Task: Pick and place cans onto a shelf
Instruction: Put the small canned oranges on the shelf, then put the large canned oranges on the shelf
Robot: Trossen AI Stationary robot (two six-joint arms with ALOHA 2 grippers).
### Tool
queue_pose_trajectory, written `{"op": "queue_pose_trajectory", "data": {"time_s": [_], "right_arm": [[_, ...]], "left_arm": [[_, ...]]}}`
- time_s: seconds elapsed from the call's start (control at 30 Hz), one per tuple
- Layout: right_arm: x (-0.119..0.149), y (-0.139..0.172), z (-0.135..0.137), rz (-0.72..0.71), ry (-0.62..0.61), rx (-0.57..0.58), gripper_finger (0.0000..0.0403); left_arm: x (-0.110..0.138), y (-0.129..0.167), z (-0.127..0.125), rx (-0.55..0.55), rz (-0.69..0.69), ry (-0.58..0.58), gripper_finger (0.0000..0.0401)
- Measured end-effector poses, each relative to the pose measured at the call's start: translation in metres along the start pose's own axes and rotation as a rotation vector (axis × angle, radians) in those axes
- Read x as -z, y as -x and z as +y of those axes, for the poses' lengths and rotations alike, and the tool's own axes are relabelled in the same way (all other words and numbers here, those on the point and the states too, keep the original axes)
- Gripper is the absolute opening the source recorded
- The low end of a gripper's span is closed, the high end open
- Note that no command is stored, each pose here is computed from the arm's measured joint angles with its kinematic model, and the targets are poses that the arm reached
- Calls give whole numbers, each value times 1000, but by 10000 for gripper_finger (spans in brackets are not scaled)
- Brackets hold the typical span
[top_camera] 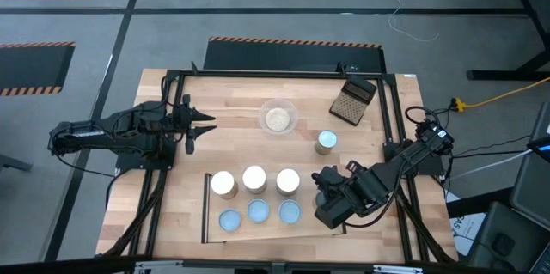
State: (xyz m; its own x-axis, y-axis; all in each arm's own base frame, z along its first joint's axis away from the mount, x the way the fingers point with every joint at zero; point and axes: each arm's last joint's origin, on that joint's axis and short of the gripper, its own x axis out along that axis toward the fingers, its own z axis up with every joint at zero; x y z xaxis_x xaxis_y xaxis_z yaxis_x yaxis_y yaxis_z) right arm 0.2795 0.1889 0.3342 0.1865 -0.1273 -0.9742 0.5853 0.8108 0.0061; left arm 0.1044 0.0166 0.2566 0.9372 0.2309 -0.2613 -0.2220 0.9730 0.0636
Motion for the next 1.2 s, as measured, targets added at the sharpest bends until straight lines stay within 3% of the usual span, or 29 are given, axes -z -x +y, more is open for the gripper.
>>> {"op": "queue_pose_trajectory", "data": {"time_s": [0.23, 0.5, 0.83, 1.07, 1.2], "right_arm": [[1, 0, 5, 63, -7, -69, 43], [-3, 1, 14, 31, -26, -168, 43], [-3, 3, 13, 28, -26, -171, 43], [-6, 25, 1, -38, -13, -121, 43], [-9, 38, -8, -117, 108, -73, 43]], "left_arm": [[0, 0, 0, 0, 0, 0, 121], [0, 0, 0, 0, 0, 0, 121], [0, 0, 0, 0, 0, 0, 121], [0, 0, 0, 0, 0, 0, 121], [0, 0, 0, 0, 0, 0, 121]]}}
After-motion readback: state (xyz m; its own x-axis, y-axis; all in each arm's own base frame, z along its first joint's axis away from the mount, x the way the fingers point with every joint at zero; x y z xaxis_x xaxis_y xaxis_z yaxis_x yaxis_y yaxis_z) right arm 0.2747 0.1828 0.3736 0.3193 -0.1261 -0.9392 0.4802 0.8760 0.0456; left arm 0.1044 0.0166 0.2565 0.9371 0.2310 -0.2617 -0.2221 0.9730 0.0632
